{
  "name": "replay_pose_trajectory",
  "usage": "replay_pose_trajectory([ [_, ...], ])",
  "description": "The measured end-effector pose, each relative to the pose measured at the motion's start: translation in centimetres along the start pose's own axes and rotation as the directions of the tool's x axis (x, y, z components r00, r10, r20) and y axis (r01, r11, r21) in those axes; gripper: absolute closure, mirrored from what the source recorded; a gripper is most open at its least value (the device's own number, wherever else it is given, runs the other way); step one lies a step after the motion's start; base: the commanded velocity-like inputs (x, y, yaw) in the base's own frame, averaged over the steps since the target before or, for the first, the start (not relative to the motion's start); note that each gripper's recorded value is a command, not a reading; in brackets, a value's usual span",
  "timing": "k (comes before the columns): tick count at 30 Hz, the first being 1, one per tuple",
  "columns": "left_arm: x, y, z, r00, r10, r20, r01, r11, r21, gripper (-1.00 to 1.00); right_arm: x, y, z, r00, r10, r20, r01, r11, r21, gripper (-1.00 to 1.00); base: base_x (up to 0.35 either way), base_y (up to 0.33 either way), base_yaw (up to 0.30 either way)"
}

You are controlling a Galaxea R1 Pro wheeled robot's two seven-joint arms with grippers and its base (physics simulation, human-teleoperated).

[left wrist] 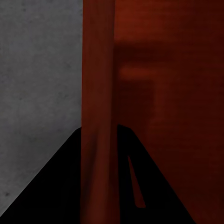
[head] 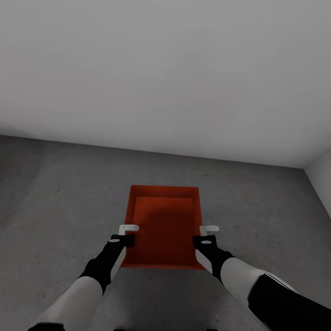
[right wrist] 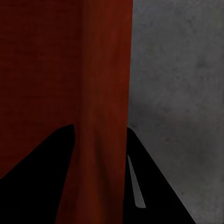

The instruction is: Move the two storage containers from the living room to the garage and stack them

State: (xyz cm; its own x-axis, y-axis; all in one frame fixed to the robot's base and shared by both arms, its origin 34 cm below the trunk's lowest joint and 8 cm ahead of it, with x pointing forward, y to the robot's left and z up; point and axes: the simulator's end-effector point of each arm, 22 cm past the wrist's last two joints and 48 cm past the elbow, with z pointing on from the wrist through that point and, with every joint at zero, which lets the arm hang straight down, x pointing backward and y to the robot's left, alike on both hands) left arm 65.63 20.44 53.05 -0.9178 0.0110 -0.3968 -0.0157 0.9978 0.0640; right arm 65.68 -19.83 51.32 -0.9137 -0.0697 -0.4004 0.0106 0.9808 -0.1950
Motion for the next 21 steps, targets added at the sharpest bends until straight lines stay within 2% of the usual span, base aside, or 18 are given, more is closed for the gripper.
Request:
replay_pose_trajectory([
  [7, 0.1, 0.0, 0.3, 1.0, -0.001, 0.001, 0.001, 1.0, 0.0, 1.0, 0.1, 0.1, 0.3, 1.0, 0.0, 0.001, 0.0, 1.0, 0.0, 1.0, 0.0, 0.0, 0.0],
  [21, 0.9, -0.1, 2.2, 1.0, 0.0, 0.0, 0.0, 1.0, 0.0, 1.0, 0.8, 0.5, 2.2, 1.0, 0.0, 0.0, 0.0, 1.0, 0.0, 1.0, 0.0, 0.0, 0.0],
])
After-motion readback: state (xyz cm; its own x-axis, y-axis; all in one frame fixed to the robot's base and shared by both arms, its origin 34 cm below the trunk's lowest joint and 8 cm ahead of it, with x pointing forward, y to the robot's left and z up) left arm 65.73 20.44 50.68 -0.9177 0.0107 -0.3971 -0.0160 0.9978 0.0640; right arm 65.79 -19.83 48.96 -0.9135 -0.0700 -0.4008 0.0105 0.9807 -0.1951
